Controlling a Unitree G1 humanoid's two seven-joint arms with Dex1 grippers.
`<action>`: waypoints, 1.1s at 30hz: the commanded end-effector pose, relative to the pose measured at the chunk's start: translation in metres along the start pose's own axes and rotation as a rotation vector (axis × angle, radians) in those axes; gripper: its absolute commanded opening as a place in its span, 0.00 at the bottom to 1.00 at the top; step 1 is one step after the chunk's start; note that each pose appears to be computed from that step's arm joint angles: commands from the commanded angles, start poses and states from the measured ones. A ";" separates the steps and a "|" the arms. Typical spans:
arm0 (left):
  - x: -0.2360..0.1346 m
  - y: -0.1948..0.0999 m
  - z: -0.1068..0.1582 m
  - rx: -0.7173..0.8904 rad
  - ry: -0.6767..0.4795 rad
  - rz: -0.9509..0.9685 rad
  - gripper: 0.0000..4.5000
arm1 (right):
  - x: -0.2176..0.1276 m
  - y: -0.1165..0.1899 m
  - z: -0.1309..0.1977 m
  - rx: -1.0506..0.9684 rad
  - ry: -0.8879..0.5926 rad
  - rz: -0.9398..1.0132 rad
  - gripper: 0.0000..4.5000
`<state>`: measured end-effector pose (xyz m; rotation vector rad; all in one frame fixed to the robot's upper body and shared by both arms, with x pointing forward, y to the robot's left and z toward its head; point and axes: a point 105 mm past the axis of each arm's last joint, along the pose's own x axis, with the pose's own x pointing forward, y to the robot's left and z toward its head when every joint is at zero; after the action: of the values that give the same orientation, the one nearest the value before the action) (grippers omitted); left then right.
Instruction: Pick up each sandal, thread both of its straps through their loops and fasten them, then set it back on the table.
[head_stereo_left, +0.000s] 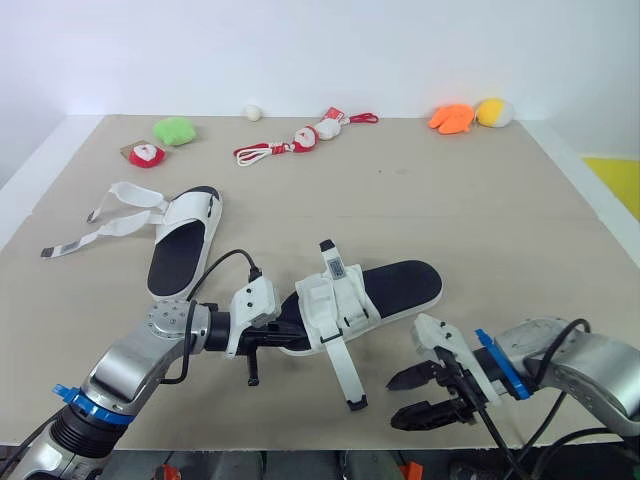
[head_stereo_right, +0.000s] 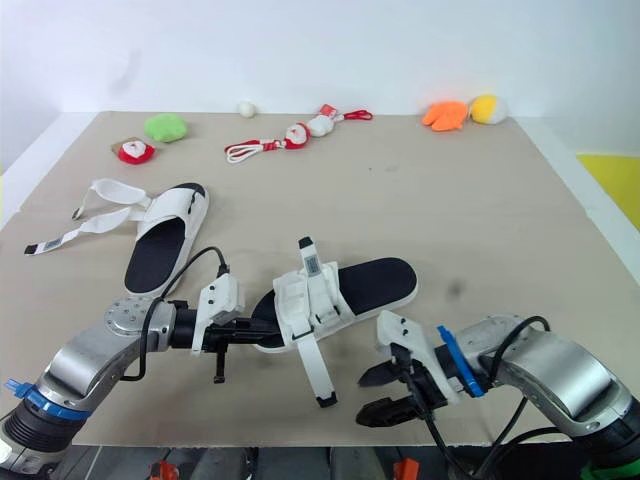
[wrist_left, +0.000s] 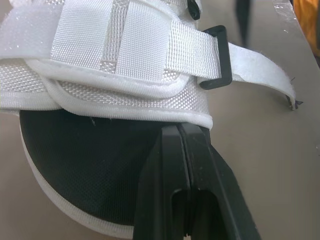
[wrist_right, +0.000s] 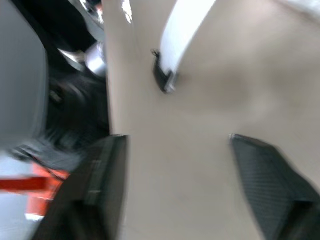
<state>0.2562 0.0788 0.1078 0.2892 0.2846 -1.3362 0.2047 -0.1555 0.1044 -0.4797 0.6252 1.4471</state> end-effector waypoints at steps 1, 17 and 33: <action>0.000 -0.002 -0.011 -0.028 0.038 -0.002 0.00 | -0.033 -0.021 0.024 -0.531 -0.111 -0.174 0.99; -0.001 0.000 -0.012 -0.030 0.037 0.009 0.00 | 0.007 -0.012 0.042 -1.873 -0.207 -0.183 0.99; -0.001 -0.001 -0.012 -0.028 0.040 0.009 0.00 | 0.038 -0.002 0.041 -1.942 -0.244 -0.153 0.99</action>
<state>0.2575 0.0816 0.1056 0.2840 0.2947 -1.3232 0.2144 -0.1032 0.1125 -1.6818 -1.2193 1.5165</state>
